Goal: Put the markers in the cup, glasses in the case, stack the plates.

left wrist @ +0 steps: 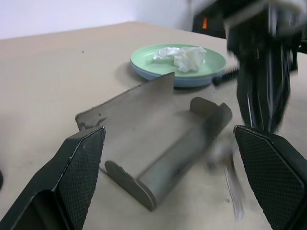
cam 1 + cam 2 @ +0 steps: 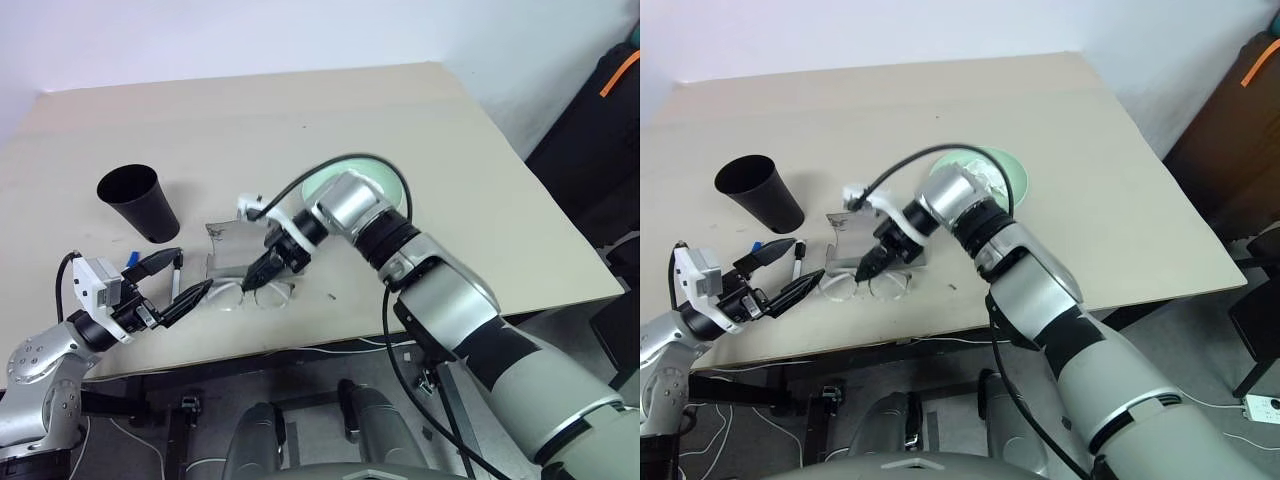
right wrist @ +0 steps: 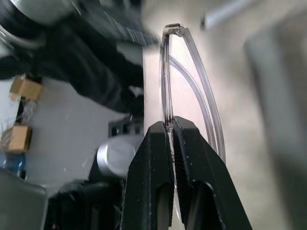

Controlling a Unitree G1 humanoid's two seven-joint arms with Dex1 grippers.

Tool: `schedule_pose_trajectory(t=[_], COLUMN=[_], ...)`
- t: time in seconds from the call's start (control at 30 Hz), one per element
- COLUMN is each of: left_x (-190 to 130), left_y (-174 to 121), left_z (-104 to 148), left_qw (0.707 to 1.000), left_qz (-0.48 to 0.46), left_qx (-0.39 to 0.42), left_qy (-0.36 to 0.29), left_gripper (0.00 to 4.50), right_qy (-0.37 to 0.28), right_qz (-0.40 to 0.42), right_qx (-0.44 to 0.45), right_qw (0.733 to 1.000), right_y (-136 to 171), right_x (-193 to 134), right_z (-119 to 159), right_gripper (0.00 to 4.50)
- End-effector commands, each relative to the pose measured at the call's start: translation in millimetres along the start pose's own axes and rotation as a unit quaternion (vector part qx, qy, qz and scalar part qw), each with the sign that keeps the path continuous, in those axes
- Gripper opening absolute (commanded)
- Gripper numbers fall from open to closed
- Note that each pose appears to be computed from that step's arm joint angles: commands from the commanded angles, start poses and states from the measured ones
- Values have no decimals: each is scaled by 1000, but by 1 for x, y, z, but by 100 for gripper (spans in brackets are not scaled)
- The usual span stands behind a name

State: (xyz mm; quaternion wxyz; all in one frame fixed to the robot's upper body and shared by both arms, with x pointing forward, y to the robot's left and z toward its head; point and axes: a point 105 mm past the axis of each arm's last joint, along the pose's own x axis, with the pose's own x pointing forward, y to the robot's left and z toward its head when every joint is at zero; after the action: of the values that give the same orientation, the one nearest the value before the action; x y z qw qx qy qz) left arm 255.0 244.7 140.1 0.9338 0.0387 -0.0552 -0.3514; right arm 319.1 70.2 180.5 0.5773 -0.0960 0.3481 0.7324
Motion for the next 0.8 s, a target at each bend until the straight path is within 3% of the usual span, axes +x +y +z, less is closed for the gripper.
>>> schedule_pose_trajectory(t=[0.03,0.3,0.57,0.8], left_x=[0,-4,-11,-17], left_y=[-3,-3,-6,-7], left_z=[9,11,9,9], left_qw=[1000,1000,1000,999], left_qz=[0,11,23,29], left_qx=[15,20,21,24], left_qy=[-7,-5,-2,2], left_gripper=[450,450,450,450], right_qy=[-56,-58,-9,37], right_qz=[-14,-120,-185,-187], right_qx=[-63,-156,-152,-127], right_qw=[996,979,971,974], right_y=[8,-20,-48,-58], right_x=[-18,-25,-7,4], right_z=[38,48,21,-9], right_gripper=[5,5,5,5])
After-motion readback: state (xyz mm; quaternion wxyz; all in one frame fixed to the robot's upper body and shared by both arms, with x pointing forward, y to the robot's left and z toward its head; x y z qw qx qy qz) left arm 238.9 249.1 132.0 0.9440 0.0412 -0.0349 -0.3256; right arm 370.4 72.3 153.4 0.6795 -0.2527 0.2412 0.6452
